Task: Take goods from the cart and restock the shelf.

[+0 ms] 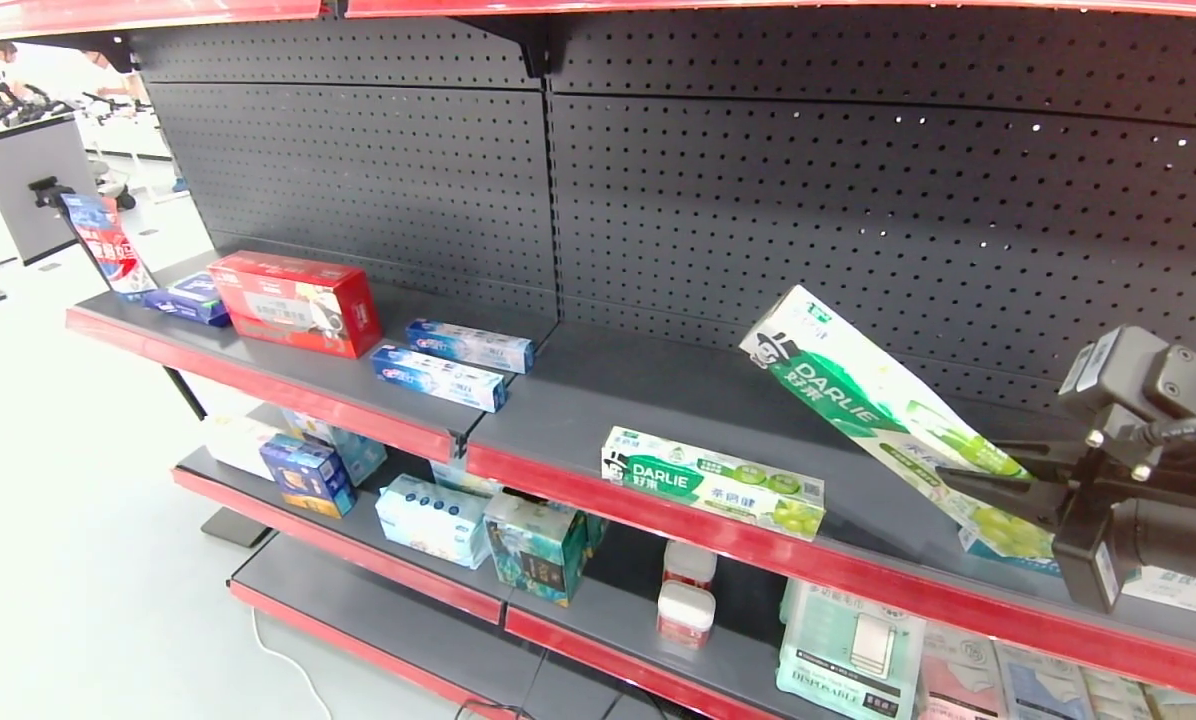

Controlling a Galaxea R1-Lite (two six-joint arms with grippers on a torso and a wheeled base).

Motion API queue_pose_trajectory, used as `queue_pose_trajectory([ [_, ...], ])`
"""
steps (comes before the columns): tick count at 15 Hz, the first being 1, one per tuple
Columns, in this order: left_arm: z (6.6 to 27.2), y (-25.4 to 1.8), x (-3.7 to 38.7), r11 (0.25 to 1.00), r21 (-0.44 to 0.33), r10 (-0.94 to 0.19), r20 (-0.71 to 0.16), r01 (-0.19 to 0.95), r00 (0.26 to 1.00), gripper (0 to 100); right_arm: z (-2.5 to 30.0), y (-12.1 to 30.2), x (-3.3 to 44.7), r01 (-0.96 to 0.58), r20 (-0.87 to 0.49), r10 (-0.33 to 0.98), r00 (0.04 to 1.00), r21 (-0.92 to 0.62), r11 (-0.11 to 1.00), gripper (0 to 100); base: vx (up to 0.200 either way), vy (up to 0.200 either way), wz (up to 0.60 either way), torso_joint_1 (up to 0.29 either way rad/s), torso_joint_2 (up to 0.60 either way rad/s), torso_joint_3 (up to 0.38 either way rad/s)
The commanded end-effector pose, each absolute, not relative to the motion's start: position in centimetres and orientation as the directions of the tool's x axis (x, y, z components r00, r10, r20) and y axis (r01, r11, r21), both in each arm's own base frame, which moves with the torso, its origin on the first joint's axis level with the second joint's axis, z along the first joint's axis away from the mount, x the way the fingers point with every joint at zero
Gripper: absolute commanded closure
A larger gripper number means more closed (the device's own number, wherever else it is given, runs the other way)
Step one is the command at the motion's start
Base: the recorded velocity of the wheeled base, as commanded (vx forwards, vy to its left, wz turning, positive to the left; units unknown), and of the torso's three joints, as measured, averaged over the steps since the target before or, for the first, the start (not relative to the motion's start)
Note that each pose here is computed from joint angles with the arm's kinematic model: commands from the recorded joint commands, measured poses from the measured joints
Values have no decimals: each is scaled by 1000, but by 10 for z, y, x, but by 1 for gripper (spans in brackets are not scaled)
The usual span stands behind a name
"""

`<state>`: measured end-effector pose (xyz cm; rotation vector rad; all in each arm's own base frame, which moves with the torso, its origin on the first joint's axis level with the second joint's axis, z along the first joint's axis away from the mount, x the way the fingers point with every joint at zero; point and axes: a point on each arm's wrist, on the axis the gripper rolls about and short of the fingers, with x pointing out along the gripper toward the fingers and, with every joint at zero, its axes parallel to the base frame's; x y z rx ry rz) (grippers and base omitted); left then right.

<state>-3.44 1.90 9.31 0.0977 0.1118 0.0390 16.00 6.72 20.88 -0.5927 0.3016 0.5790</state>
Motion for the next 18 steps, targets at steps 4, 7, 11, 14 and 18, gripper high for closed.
queue_pose_trajectory([
  [4, 94, 12, -25, 980, 57, 197, -236, -189, 952, 0, 210, 67, 160, -590, -422, 424, 802, -440, 677, 100, 0, 0, 0, 0, 0, 0],
  [7, 93, 6, -29, 934, 32, 355, -217, -357, 909, 0, 211, 67, 159, -586, -413, 425, 805, -443, 679, 100, 0, 0, 0, 0, 0, 0],
  [11, 86, 3, -34, 991, -54, 118, -94, -123, 989, 0, 210, 67, 158, -586, -413, 425, 805, -444, 678, 100, 0, 0, 0, 0, 0, 0],
  [14, 75, -1, -23, 998, 11, -60, 0, 60, 998, 0, 211, 67, 160, -586, -413, 425, 805, -447, 676, 100, 0, 0, 0, 0, 0, 0],
  [18, 75, -1, -23, 998, 2, -57, 0, 57, 998, 0, 211, 70, 163, -595, -420, 430, 799, -444, 670, 100, 0, 0, 0, 0, 0, 0],
])
